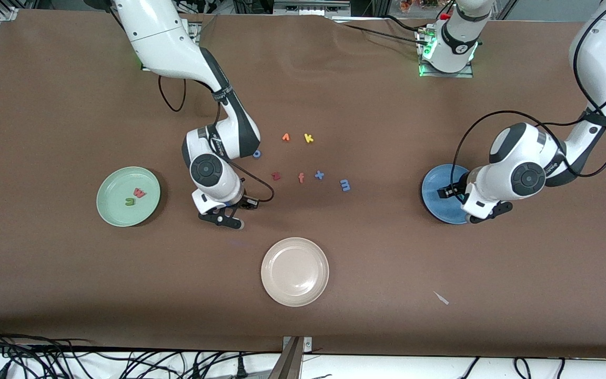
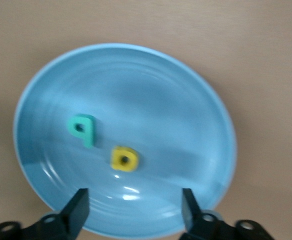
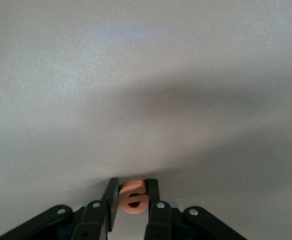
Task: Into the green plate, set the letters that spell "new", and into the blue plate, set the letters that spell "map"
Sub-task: 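Carry the orange 6 to the green plate while the left gripper grasps the blue E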
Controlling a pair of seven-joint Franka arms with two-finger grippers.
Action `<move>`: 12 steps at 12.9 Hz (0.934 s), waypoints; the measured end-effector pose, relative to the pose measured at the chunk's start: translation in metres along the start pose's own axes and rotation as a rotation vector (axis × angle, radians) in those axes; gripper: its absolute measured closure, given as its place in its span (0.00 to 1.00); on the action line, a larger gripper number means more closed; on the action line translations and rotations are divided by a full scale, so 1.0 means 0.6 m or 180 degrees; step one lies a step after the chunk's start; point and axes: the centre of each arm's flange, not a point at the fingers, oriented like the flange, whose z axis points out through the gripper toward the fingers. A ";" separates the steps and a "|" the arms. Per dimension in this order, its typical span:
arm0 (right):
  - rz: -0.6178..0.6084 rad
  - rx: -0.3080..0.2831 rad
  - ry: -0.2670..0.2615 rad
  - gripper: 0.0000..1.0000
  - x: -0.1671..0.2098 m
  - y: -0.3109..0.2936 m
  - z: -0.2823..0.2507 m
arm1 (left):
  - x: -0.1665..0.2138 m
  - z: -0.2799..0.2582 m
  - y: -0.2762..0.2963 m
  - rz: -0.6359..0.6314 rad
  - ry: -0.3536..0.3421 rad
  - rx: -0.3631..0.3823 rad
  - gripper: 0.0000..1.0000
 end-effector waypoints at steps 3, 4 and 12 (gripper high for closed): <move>-0.0067 -0.0036 -0.0016 0.73 0.016 0.016 -0.007 | -0.093 -0.053 0.124 -0.0135 0.0084 -0.0102 0.00; -0.0152 -0.0069 -0.0042 0.73 0.024 0.025 -0.014 | -0.133 -0.055 0.174 -0.0173 0.0111 -0.0106 0.00; -0.0981 -0.0360 -0.0273 0.73 0.073 0.207 -0.122 | -0.267 0.100 0.407 -0.0109 0.0574 -0.0144 0.04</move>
